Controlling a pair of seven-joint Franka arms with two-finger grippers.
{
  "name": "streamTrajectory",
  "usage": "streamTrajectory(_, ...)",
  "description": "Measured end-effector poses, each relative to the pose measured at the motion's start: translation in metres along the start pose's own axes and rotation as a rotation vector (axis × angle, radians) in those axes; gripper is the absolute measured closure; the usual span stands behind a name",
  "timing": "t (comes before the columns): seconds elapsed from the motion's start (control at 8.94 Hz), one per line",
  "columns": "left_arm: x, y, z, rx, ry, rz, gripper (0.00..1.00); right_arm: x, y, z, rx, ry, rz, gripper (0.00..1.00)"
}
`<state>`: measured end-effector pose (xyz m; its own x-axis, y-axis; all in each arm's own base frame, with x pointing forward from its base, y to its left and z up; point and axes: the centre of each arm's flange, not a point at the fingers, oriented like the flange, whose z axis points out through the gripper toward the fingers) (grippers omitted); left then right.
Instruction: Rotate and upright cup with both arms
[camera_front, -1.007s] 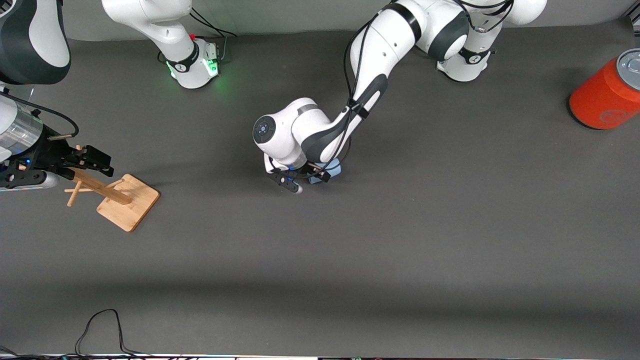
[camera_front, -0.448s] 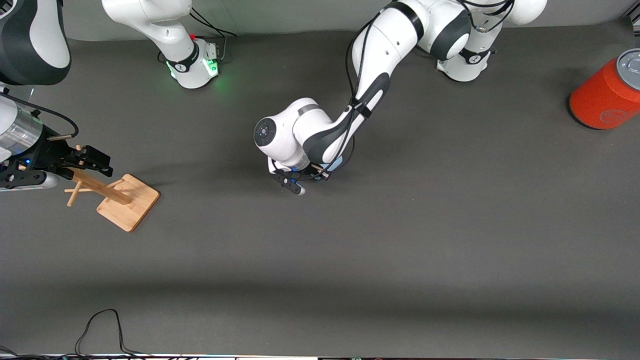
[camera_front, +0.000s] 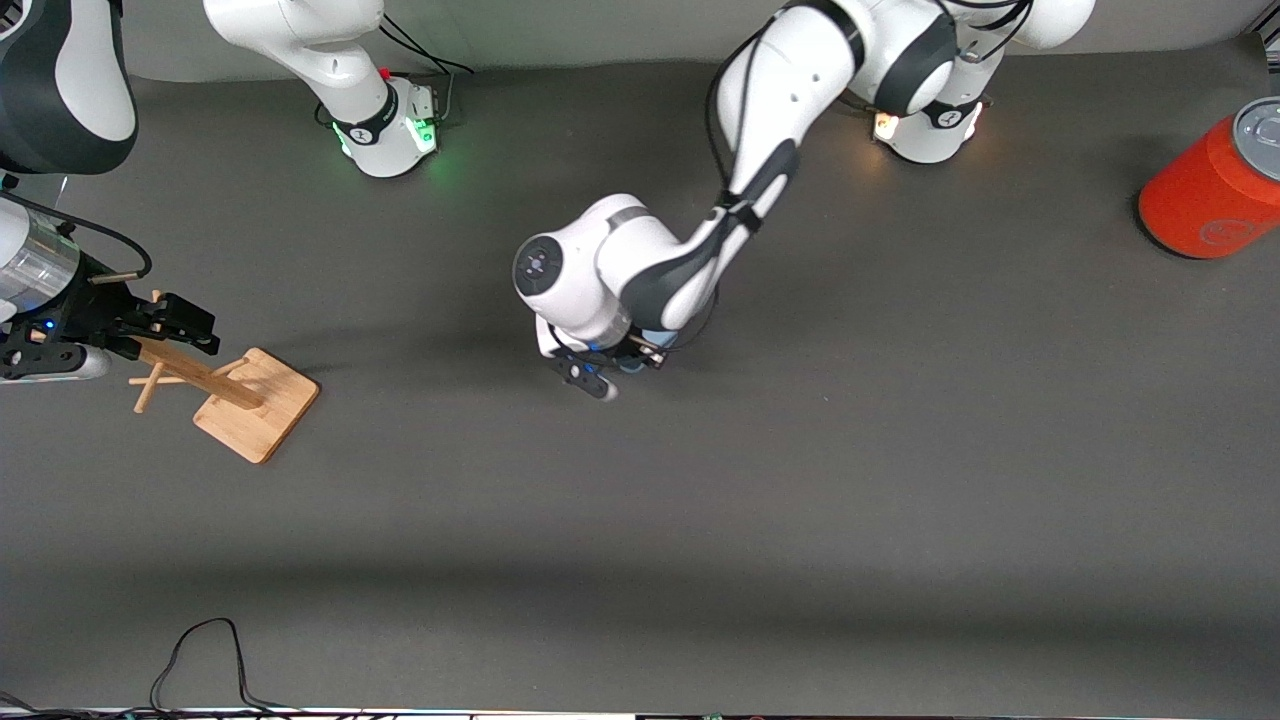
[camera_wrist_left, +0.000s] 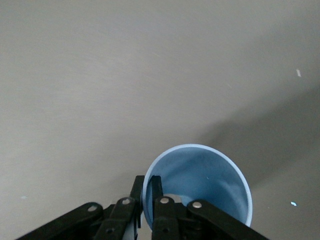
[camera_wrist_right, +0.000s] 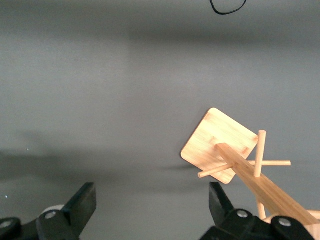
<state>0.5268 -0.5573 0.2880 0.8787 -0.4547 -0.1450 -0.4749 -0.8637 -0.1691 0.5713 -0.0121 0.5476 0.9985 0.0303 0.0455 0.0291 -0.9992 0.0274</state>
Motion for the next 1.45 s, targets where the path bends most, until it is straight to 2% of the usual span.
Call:
streamTrajectory(0.11, 0.009, -0.054, -0.041, -0.08, 0.033, -0.087, 0.91, 0.0, -0.002, -0.001, -0.024, 0.002, -0.012, 0.0)
streamTrajectory(0.34, 0.007, -0.125, -0.105, -0.154, 0.104, -0.179, 0.91, 0.0, -0.002, -0.004, -0.036, 0.007, -0.015, 0.0)
streamTrajectory(0.45, 0.003, -0.133, -0.116, -0.17, 0.146, -0.194, 0.91, 0.0, -0.001, -0.004, -0.037, 0.007, -0.014, 0.0)
streamTrajectory(0.56, -0.005, -0.136, -0.113, -0.196, 0.224, -0.216, 0.91, 0.0, -0.001, -0.004, -0.037, 0.009, -0.014, 0.0)
streamTrajectory(0.78, -0.032, -0.141, -0.082, -0.258, 0.373, -0.294, 0.91, 0.0, 0.0, -0.004, -0.038, 0.009, -0.011, 0.0)
streamTrajectory(1.12, -0.094, -0.116, 0.022, -0.359, 0.538, -0.369, 0.91, 0.0, 0.002, -0.004, -0.04, 0.011, -0.007, 0.0)
streamTrajectory(1.23, -0.112, -0.108, 0.049, -0.383, 0.576, -0.37, 0.91, 0.0, 0.002, -0.003, -0.04, 0.01, -0.007, 0.0)
streamTrajectory(1.45, -0.127, -0.104, 0.07, -0.396, 0.594, -0.371, 0.89, 0.0, 0.002, -0.003, -0.04, 0.01, -0.007, 0.0)
